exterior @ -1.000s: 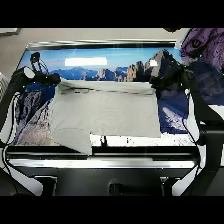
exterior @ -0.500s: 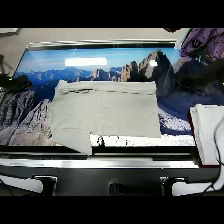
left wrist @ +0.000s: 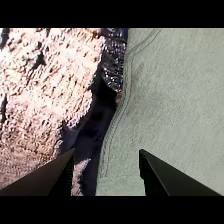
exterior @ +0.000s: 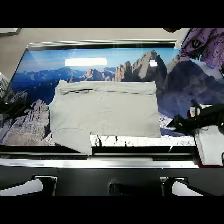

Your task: Fold the clothes and pants, and hang the long-sleeved shirts on hangers.

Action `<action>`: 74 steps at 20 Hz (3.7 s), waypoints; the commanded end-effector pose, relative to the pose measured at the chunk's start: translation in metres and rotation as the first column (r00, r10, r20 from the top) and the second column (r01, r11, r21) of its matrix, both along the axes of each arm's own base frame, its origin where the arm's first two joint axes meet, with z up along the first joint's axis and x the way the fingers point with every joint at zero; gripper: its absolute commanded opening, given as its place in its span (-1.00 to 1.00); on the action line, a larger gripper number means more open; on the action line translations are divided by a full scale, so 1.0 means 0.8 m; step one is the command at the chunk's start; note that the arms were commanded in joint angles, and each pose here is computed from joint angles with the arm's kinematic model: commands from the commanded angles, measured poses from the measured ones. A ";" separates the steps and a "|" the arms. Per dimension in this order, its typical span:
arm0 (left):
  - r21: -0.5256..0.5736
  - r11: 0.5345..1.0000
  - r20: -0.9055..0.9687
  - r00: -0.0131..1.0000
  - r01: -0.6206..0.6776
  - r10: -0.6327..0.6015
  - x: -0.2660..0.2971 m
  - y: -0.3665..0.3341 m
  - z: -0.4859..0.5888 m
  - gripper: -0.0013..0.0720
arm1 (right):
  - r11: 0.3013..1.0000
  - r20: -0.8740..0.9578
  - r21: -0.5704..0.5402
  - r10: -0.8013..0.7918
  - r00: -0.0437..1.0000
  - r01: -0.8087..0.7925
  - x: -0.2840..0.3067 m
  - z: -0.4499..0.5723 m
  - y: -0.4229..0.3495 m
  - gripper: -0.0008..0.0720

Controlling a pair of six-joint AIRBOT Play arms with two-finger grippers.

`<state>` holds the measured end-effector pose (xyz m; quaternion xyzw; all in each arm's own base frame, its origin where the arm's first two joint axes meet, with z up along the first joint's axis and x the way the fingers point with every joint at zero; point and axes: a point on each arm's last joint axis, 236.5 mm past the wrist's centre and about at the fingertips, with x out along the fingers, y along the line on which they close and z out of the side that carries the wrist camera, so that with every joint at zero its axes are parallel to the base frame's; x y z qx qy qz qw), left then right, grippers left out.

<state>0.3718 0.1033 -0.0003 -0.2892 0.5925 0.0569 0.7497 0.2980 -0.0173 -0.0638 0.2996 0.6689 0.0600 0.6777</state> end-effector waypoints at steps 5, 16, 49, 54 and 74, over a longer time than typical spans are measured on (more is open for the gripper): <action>-0.001 1.000 0.000 1.000 -0.019 0.019 -0.007 0.000 -0.010 0.28 | 0.985 -0.056 0.173 0.004 0.998 0.006 -0.031 -0.050 0.049 0.35; -0.009 0.999 -0.012 0.999 -0.035 0.035 -0.011 -0.002 -0.015 0.32 | 0.973 -0.049 0.225 -0.042 0.998 0.052 -0.016 -0.066 0.059 -0.80; -0.304 0.952 0.012 0.999 0.048 -0.046 -0.063 -0.138 -0.123 -0.92 | 0.981 0.083 0.194 -0.039 0.996 0.022 -0.004 -0.006 0.058 -0.90; -0.194 0.965 0.267 0.956 0.179 -0.123 0.044 -0.145 0.004 -0.93 | 0.996 0.321 0.011 0.082 0.944 -0.090 0.079 0.087 0.079 -0.90; 0.364 0.868 0.898 0.374 -0.338 -0.231 -0.171 -0.095 0.635 -0.93 | 0.905 0.974 -0.211 0.162 0.160 0.369 -0.106 0.718 0.056 -0.89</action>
